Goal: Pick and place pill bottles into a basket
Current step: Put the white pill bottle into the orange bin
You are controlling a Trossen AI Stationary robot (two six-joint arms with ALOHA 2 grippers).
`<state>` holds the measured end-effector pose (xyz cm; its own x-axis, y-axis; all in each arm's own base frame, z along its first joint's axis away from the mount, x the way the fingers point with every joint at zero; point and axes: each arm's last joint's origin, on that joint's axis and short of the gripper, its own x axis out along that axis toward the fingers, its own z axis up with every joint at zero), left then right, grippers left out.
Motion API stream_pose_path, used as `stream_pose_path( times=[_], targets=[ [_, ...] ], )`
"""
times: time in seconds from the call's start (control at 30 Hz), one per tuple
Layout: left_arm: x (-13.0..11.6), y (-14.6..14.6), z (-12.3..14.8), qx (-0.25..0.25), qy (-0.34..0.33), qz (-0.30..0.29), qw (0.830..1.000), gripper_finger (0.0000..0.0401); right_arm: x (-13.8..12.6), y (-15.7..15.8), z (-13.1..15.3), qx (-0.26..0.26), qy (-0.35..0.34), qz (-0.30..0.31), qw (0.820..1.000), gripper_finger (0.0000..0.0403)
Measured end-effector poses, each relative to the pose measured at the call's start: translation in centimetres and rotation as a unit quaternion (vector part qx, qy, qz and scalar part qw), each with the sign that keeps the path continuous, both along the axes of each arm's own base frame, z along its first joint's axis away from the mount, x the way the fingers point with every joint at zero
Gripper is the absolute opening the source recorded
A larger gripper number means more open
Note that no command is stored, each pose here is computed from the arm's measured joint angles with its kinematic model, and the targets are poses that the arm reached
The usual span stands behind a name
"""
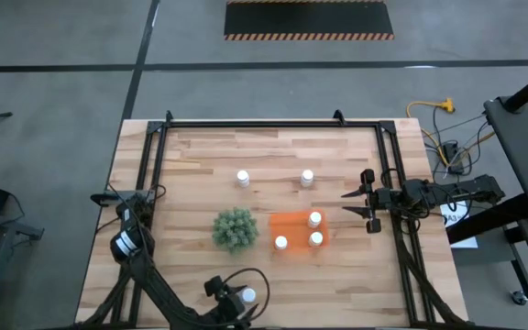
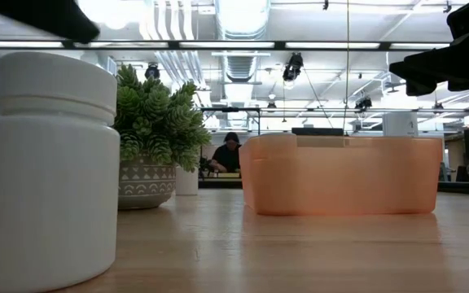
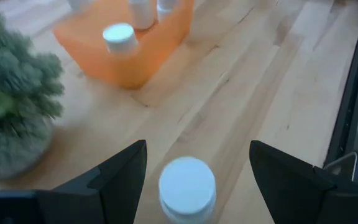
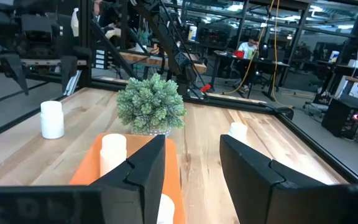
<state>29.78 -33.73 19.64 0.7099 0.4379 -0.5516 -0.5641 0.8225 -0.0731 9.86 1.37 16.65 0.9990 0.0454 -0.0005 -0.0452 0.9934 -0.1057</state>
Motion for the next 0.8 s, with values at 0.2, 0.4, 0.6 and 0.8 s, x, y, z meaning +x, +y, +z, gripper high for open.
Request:
stream_pose_path(
  times=[0.2,0.4,0.6,0.8],
  targets=[
    [0.0,0.2,-1.7,-0.008,-0.007,0.005,1.000,0.0265,0.0,0.0,0.0,-0.001,0.000,0.000,1.000,0.0141],
    [-0.2,0.3,-2.2,-0.008,-0.006,0.007,1.000,0.0265,0.0,0.0,0.0,0.000,0.000,0.000,1.000,0.0141],
    [-0.3,0.5,-3.0,-0.014,-0.009,0.012,1.000,0.0265,0.0,0.0,0.0,-0.001,0.000,0.000,1.000,0.0141],
    [-0.3,0.6,-3.3,-0.017,-0.005,0.012,1.000,0.0265,0.0,0.0,0.0,-0.001,0.000,0.000,1.000,0.0141]
  ],
)
